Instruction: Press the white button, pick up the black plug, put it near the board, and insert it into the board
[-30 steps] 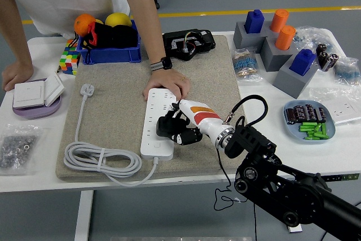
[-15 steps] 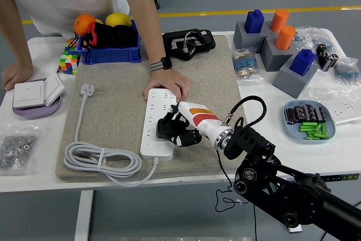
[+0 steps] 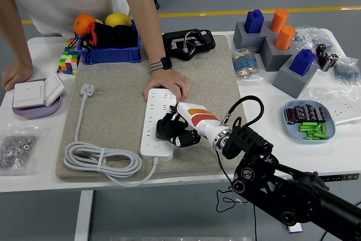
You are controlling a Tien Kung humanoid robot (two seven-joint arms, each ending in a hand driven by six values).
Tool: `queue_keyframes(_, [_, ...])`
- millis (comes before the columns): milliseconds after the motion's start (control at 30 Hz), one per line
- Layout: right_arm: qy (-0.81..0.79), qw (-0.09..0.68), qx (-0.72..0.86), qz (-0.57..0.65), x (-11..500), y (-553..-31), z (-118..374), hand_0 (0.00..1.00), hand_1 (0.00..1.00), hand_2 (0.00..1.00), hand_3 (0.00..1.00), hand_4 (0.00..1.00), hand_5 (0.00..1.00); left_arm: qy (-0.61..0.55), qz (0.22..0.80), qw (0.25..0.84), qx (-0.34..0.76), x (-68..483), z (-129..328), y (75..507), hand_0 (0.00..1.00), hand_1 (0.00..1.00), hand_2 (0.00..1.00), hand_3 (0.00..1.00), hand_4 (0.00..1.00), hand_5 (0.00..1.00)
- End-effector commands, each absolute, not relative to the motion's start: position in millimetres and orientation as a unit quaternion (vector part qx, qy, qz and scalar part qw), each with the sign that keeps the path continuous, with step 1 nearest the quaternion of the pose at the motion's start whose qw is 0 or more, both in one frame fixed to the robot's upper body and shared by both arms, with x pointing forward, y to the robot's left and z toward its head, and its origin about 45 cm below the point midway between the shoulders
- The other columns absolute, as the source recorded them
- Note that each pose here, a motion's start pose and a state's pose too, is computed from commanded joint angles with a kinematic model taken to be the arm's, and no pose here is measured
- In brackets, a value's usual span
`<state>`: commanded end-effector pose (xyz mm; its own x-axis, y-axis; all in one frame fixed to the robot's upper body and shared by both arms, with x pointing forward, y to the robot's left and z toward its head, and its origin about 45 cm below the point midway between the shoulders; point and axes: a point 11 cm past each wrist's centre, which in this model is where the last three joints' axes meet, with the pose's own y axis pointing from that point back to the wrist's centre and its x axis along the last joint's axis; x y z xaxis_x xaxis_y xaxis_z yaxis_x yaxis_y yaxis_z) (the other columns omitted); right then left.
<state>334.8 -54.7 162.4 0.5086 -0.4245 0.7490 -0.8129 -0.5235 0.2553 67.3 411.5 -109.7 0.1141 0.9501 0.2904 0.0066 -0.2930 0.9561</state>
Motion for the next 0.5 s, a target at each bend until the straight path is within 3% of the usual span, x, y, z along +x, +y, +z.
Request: queue_keyframes(500, [-0.368,0.318,0.814,0.318,333.0,-51.5,151.3,0.39,0.38,0.415,0.542,0.772,0.002,0.399,0.532,0.441,0.603,64.7,-109.8,412.4,0.624,0.629,0.636,0.697,0.554,0.4])
